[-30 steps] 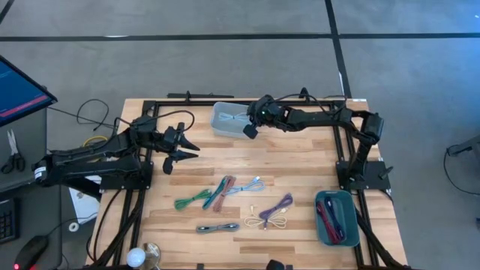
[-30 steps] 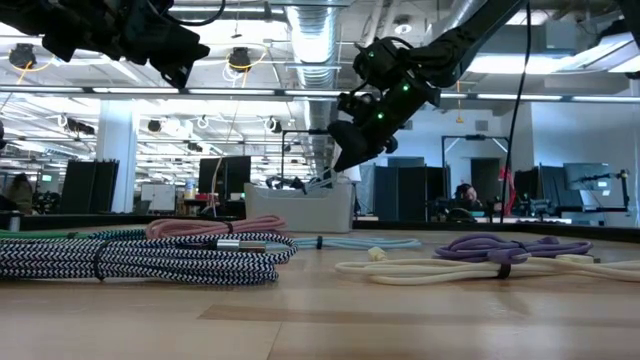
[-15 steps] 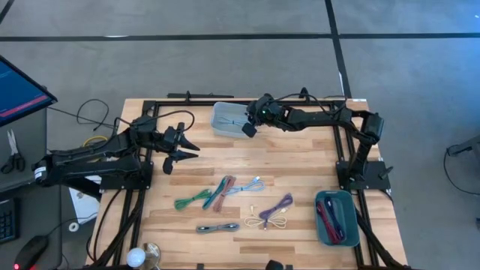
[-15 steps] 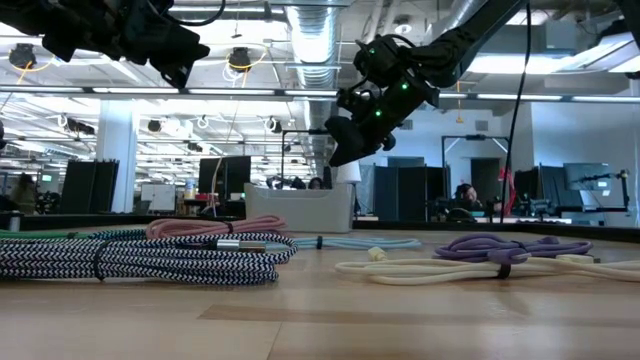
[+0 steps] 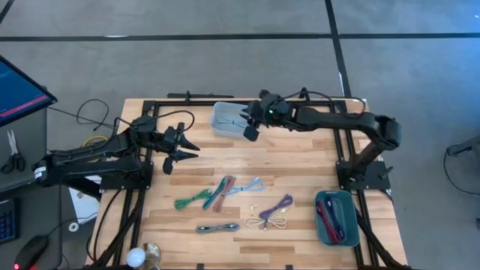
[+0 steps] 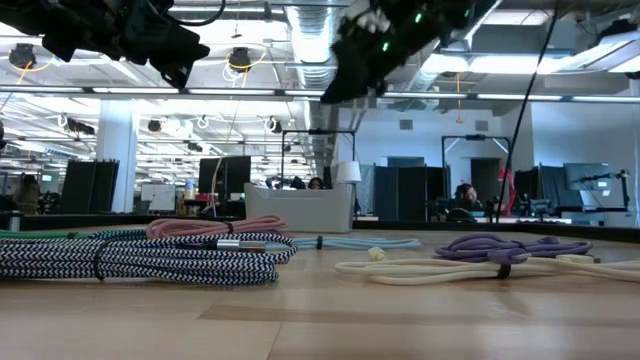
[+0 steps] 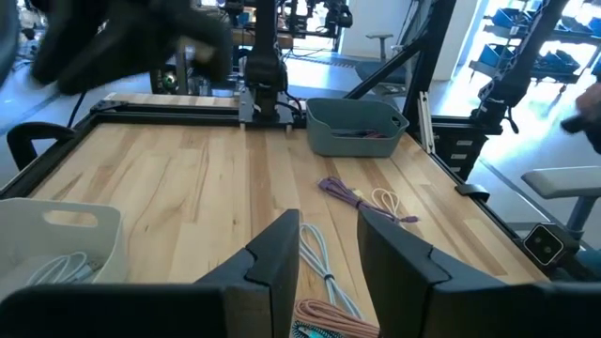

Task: Pick & Place USB Port
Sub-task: Put the light blue charger cable into the gray bin

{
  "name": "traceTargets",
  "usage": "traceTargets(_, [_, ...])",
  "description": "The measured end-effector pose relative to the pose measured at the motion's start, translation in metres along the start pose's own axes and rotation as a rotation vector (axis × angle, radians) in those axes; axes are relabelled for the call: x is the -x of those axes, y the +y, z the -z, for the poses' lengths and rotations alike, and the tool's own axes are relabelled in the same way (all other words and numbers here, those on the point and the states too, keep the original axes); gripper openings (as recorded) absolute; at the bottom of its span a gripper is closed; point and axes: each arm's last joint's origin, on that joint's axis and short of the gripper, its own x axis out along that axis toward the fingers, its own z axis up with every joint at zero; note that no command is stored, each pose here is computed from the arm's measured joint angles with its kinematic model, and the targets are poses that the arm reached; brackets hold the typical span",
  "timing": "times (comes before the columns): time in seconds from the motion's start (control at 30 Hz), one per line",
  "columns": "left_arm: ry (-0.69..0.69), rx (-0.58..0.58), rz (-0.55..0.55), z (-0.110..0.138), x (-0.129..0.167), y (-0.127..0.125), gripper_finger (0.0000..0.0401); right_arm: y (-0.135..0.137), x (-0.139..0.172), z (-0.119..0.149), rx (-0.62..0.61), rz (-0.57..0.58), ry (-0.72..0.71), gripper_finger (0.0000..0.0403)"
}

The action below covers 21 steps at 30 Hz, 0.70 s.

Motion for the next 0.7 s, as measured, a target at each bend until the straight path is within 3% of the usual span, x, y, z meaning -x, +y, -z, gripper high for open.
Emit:
traceTargets(0.33, [0.0, 0.0, 0.0, 0.0, 0.0, 0.0, 0.011, 0.036, 0.075, -0.008, 0.047, -0.152, 0.102, 0.0077])
traceTargets(0.53, [0.0, 0.0, 0.001, 0.0, 0.0, 0.0, 0.011, 0.073, 0.088, -0.007, 0.085, -0.287, 0.111, 0.0077])
traceTargets(0.7, [0.0, 0.0, 0.0, 0.0, 0.0, 0.0, 0.011, 0.106, 0.091, 0.008, 0.175, -0.387, 0.215, 0.0077])
